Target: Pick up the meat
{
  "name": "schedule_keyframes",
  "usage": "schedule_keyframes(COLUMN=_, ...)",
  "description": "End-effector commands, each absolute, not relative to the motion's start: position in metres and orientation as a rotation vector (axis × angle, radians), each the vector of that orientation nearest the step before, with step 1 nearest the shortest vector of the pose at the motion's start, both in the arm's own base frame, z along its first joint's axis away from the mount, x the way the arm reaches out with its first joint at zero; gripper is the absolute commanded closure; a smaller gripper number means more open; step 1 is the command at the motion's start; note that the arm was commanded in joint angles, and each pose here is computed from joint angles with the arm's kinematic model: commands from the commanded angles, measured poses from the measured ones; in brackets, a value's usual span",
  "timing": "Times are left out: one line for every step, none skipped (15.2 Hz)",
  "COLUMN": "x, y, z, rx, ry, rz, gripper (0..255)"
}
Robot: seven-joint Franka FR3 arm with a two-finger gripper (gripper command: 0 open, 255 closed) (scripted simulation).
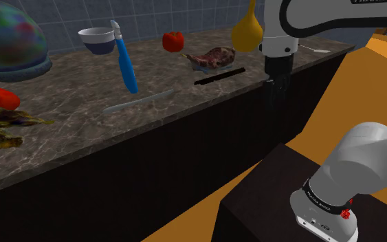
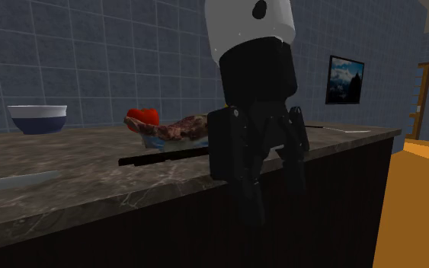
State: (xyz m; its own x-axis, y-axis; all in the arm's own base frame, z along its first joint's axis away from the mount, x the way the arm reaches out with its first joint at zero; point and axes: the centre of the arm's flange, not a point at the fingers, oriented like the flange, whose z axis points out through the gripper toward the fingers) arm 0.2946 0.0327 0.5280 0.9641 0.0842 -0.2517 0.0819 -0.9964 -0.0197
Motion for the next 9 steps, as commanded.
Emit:
schedule_keyframes(x=0.295, y=0.033, z=0.528, rx=-3.104, ry=-0.131, rz=0.398, gripper=0)
schedule_keyframes(x=0.306, y=0.034, z=0.530, rx=-3.137, ry=-0.151, rz=0.392, gripper=0)
schedule_keyframes(x=0.317, y=0.036, z=0.531, rx=-3.170, ry=-0.172, rz=0.386, gripper=0)
schedule_keyframes(x=0.329, y=0.039, z=0.533, rx=-3.202, ry=-0.193, rz=0.380, gripper=0)
schedule_keyframes(x=0.340, y=0.041, z=0.535, rx=-3.235, ry=-0.214, rz=0.373, gripper=0)
schedule_keyframes(x=0.351, y=0.044, z=0.536, rx=-3.267, ry=-0.236, rz=0.366, gripper=0)
schedule_keyframes(x=0.362, y=0.046, z=0.538, rx=-3.299, ry=-0.258, rz=0.359, gripper=0)
schedule_keyframes(x=0.374, y=0.050, z=0.540, rx=-3.331, ry=-0.281, rz=0.351, gripper=0)
schedule_keyframes(x=0.385, y=0.053, z=0.541, rx=-3.363, ry=-0.304, rz=0.344, gripper=0)
